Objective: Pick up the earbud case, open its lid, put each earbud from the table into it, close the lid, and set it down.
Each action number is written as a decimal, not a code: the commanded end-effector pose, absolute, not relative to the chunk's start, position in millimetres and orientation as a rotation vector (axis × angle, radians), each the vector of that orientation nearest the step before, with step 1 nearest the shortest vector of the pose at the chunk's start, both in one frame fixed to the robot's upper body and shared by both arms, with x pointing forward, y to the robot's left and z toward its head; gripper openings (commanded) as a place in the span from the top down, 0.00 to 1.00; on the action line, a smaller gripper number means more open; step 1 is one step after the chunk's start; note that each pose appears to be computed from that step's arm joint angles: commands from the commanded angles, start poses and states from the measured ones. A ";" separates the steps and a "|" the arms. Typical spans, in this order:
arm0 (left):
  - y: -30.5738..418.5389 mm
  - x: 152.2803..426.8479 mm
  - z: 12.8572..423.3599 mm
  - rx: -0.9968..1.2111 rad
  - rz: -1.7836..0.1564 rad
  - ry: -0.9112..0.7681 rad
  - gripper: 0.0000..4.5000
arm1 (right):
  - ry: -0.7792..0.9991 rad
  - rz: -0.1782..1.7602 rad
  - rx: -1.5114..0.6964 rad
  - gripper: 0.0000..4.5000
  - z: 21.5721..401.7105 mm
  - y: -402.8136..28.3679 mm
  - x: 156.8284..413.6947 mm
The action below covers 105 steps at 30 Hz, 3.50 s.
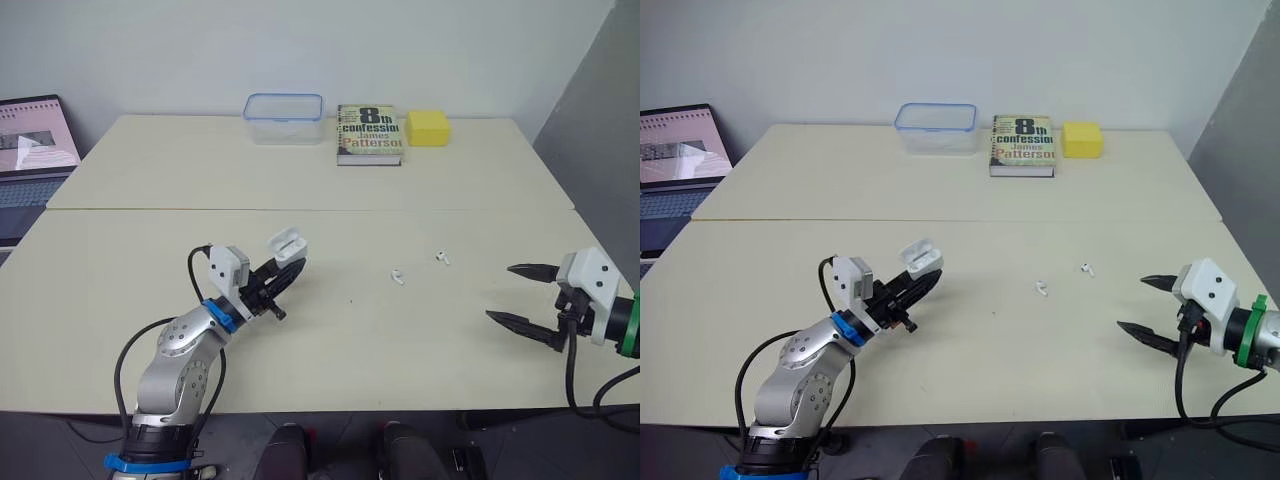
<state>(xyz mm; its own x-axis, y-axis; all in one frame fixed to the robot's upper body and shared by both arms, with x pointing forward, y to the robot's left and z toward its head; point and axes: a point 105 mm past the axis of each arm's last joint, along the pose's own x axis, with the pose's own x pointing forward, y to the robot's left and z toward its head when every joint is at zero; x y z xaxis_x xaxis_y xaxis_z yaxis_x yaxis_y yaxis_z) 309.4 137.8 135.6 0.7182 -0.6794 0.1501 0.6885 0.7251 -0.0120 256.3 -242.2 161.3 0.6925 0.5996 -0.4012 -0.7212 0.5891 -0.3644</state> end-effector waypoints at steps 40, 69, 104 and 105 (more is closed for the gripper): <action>139.8 314.9 144.2 -0.022 -0.738 -0.192 0.83 | 0.258 0.397 -0.273 0.00 87.1 -118.0 352.1; 132.5 307.7 137.4 -0.041 -0.758 -0.165 0.83 | 0.411 1.294 -0.644 0.91 129.0 -165.9 258.3; 132.7 297.5 126.0 -0.041 -0.789 -0.110 0.83 | 0.416 1.414 -0.955 0.21 123.8 -209.8 259.8; 132.9 296.9 125.2 -0.041 -0.788 -0.107 0.83 | 0.391 1.395 -0.955 0.21 133.4 -207.4 258.8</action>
